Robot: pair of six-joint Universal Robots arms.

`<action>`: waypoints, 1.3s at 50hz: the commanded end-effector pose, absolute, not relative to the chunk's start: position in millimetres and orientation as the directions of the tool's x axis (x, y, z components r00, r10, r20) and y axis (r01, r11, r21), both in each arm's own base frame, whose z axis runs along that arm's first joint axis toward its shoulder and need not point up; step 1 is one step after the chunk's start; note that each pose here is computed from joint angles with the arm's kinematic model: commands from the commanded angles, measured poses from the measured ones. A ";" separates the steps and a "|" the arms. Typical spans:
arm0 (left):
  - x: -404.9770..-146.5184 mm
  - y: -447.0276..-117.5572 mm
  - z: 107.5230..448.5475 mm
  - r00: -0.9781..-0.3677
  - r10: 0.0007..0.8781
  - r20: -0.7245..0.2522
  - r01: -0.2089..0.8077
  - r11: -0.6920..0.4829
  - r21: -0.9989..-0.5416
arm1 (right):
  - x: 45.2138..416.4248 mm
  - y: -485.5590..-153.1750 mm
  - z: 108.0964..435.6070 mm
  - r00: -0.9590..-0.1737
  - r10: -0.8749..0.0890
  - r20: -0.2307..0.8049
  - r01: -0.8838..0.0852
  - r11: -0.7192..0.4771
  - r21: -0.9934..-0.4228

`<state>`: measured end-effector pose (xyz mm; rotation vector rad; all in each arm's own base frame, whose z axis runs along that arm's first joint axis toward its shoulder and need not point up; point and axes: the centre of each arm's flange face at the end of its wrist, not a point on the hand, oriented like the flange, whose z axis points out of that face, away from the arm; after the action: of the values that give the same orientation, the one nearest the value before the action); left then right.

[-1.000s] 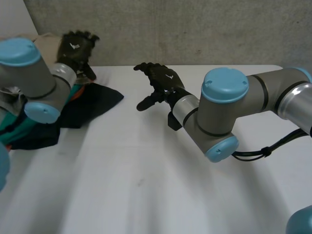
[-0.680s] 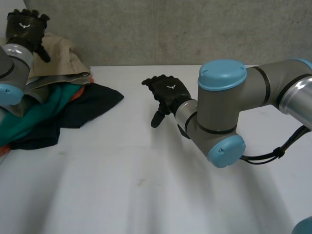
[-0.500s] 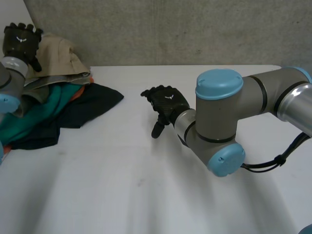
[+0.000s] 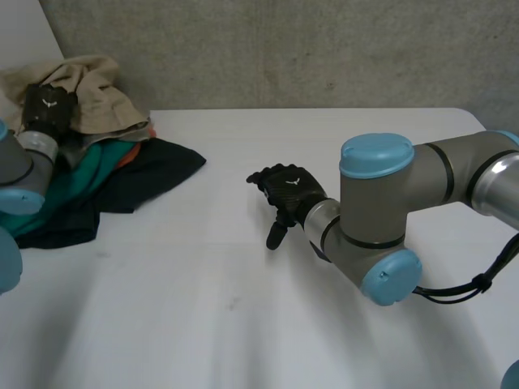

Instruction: Fold the laundry.

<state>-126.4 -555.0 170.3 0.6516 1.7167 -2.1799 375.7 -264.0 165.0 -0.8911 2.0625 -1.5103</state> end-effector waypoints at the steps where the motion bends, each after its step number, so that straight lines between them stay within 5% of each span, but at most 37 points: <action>1: -145.1 -532.0 263.8 -0.887 -0.076 -0.455 0.448 -0.373 -0.813 | 363.7 -268.8 177.1 -0.714 -0.700 0.025 -0.221 0.191 -0.956; 4: -162.0 -512.7 300.4 -0.901 -0.058 -0.430 0.407 -0.453 -0.793 | 359.2 -270.7 182.9 -0.719 -0.695 0.025 -0.209 0.182 -0.961; 8: -206.9 -459.6 350.5 -0.929 0.080 -0.362 0.263 -0.546 -0.796 | 346.7 -277.2 197.6 -0.742 -0.669 0.025 -0.179 0.162 -0.970; 16: -296.2 -353.8 366.3 -0.882 0.398 -0.253 0.013 -0.517 -0.856 | 310.7 -301.2 224.6 -0.812 -0.584 0.018 -0.113 0.127 -0.985; 22: -360.5 -283.0 320.3 -0.760 0.615 -0.212 -0.048 -0.378 -0.924 | 285.6 -316.8 230.1 -0.852 -0.523 0.024 -0.100 0.117 -0.988; 29: -413.8 -210.2 211.1 -0.578 0.785 -0.221 0.145 -0.168 -0.975 | 258.7 -331.4 214.7 -0.897 -0.440 0.045 -0.126 0.157 -0.979; 34: -417.3 -180.5 199.0 -0.510 0.821 -0.256 0.246 -0.146 -0.958 | 240.9 -343.7 204.6 -0.930 -0.348 0.115 -0.181 0.164 -0.970; 39: -400.0 -190.9 237.8 -0.581 0.762 -0.286 0.220 -0.191 -0.957 | 224.4 -350.3 206.1 -0.945 -0.272 0.183 -0.236 0.175 -0.956; 45: -375.6 -214.9 263.0 -0.658 0.703 -0.269 0.178 -0.202 -0.963 | 222.5 -347.3 215.2 -0.928 -0.297 0.224 -0.279 0.160 -0.947; 53: -347.7 -258.2 263.2 -0.716 0.669 -0.198 0.138 -0.143 -0.980 | 228.0 -324.6 248.1 -0.819 -0.401 0.411 -0.469 0.055 -0.881; 58: -340.4 -281.3 241.5 -0.707 0.693 -0.139 0.138 -0.058 -0.989 | 214.7 -310.9 270.1 -0.684 -0.384 0.621 -0.670 -0.008 -0.743; 61: -336.6 -291.4 231.1 -0.710 0.695 -0.109 0.140 -0.012 -0.990 | 206.1 -309.6 279.1 -0.650 -0.358 0.671 -0.716 -0.009 -0.698; 65: -334.9 -299.2 225.1 -0.713 0.697 -0.076 0.129 0.024 -0.991 | 205.6 -310.2 273.0 -0.676 -0.387 0.627 -0.688 0.026 -0.725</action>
<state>-337.8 -285.0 240.0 1.1470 2.4003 -2.3793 212.7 -310.6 273.0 -1.3022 2.3670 -2.0500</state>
